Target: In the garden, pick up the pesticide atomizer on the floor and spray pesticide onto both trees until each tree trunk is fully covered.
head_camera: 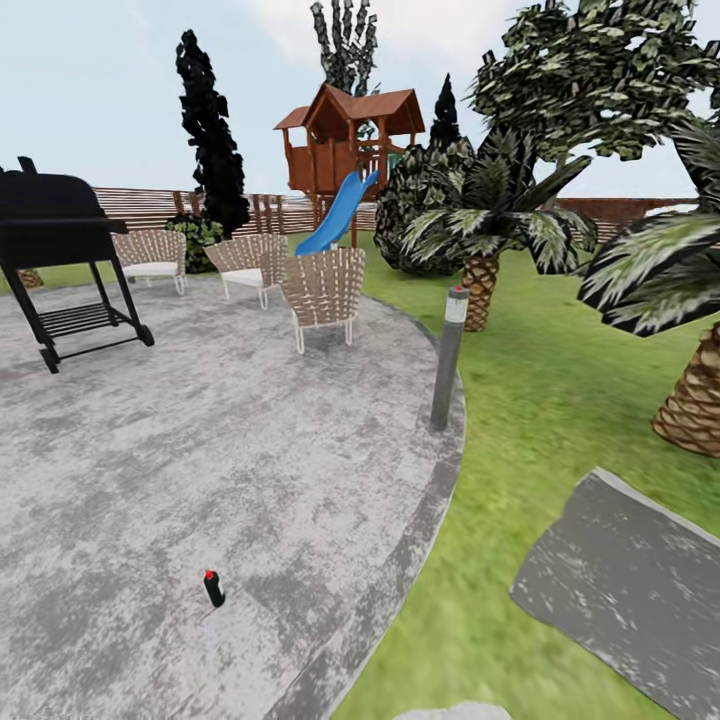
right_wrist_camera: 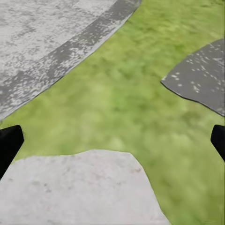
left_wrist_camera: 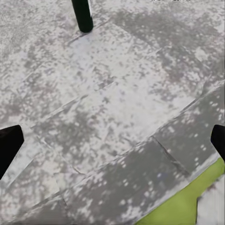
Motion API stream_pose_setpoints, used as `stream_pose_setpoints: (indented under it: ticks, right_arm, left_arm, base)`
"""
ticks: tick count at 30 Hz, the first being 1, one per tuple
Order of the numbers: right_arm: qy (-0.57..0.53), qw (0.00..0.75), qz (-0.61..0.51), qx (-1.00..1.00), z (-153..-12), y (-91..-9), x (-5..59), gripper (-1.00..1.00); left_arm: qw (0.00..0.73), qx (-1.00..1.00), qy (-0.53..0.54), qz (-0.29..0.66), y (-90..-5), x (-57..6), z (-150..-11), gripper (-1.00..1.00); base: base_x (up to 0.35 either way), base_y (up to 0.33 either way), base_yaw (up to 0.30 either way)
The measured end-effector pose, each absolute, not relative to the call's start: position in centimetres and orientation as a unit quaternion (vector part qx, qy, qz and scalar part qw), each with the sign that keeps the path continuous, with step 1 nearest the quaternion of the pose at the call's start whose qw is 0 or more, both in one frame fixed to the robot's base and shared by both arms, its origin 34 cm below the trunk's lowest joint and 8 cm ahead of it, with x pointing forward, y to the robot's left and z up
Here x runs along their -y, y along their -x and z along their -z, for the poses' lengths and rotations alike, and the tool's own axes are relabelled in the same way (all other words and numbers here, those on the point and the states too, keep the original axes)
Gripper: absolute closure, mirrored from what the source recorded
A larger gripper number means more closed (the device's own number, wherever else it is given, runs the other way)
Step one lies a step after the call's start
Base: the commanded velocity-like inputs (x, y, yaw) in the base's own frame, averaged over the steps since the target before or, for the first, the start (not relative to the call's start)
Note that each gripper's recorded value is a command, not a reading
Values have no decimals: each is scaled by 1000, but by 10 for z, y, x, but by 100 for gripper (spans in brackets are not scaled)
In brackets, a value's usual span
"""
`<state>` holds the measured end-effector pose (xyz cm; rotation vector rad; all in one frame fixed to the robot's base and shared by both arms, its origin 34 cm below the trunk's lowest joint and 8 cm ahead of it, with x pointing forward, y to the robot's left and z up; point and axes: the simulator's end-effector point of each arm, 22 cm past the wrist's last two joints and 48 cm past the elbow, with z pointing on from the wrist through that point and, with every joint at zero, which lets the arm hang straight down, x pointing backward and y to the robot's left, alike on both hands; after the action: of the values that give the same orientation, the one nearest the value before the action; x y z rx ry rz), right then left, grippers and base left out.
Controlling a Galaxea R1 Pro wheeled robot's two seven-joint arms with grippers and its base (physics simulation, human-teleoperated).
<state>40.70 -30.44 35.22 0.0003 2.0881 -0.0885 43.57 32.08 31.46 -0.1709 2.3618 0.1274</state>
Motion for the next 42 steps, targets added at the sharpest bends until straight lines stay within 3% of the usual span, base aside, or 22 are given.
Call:
stream_pose_setpoints:
  ticks: [28, 42]
  right_arm:
    - [0, 502, 36, -864, -352, -407, 304, -100]
    - [0, 503, 35, -864, -352, -408, 303, -100]
  left_arm:
    - [376, -923, 67, -51, -436, -322, -315, -100]
    - [376, -923, 67, -51, -435, -322, -315, -100]
  base:
    - [291, -109, 278]
    - [170, -115, 154]
